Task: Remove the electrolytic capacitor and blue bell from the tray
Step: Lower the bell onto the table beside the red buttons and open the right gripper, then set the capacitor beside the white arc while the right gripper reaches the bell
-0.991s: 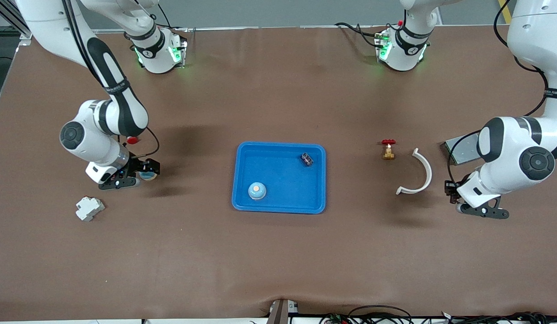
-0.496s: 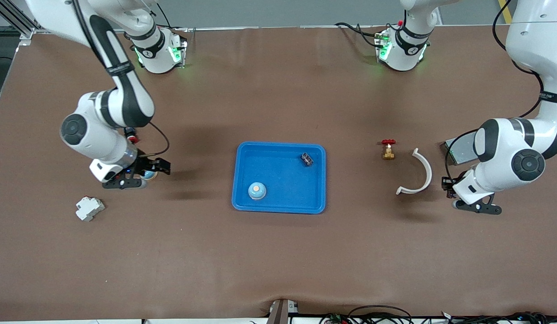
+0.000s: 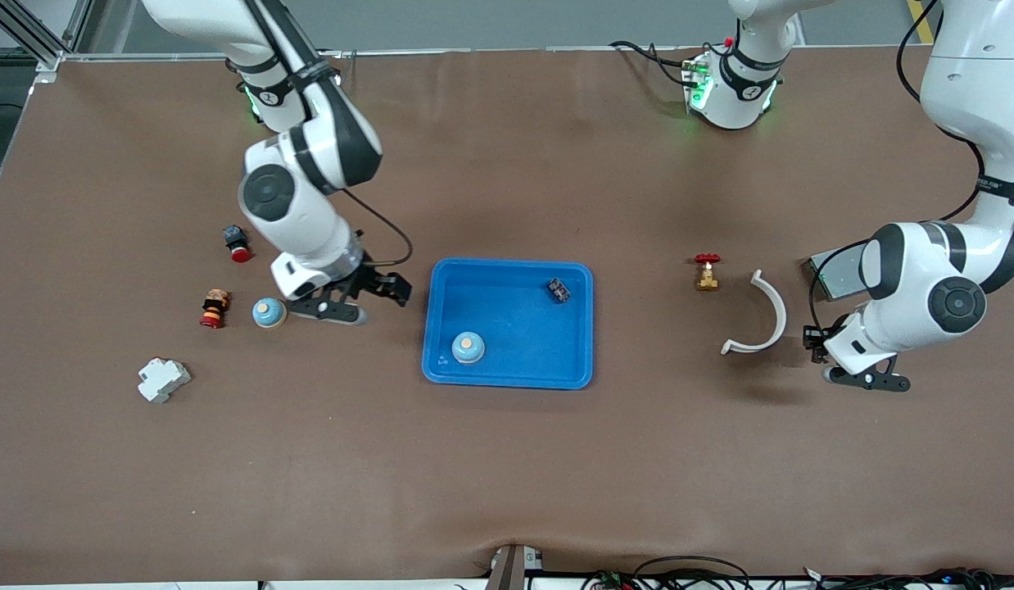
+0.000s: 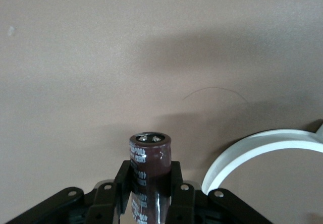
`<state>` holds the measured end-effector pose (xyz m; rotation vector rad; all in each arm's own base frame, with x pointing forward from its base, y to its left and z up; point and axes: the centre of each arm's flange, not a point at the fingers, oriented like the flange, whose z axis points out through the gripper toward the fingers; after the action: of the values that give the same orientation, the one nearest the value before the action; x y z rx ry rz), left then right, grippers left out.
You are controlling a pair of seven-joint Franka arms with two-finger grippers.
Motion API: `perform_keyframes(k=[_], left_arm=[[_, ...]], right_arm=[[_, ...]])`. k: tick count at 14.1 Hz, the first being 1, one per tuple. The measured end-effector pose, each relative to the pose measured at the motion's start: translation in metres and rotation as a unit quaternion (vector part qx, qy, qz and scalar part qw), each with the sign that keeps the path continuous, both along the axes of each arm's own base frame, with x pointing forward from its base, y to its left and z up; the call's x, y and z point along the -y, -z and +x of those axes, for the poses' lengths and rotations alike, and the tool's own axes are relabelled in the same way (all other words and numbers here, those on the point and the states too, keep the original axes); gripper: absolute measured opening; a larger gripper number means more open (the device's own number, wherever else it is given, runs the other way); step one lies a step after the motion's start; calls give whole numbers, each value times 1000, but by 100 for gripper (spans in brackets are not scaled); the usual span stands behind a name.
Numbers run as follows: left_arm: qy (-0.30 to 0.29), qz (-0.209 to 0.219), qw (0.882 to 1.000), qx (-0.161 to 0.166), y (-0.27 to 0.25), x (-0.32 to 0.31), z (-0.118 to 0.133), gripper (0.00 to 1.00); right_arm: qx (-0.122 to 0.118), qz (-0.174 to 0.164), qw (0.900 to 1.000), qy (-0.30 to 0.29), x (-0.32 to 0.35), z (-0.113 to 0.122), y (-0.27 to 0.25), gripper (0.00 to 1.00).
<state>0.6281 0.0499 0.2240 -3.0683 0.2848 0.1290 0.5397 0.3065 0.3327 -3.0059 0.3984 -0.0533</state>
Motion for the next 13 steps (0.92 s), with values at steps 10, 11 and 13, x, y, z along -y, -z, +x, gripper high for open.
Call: perform_keyframes(k=[10,11,13], left_arm=[[10,3,1000,-5,19,0,-3,34],[10,2,1000,-6,23,1,-3,34],[11,1,1000,-8,31,1,-4,34]], right_arm=[[9,-19,998,65,-120,32,66,100],[10,-20,998,64,-123,35,72,100],[10,-26,998,63,-125,37,83,100]])
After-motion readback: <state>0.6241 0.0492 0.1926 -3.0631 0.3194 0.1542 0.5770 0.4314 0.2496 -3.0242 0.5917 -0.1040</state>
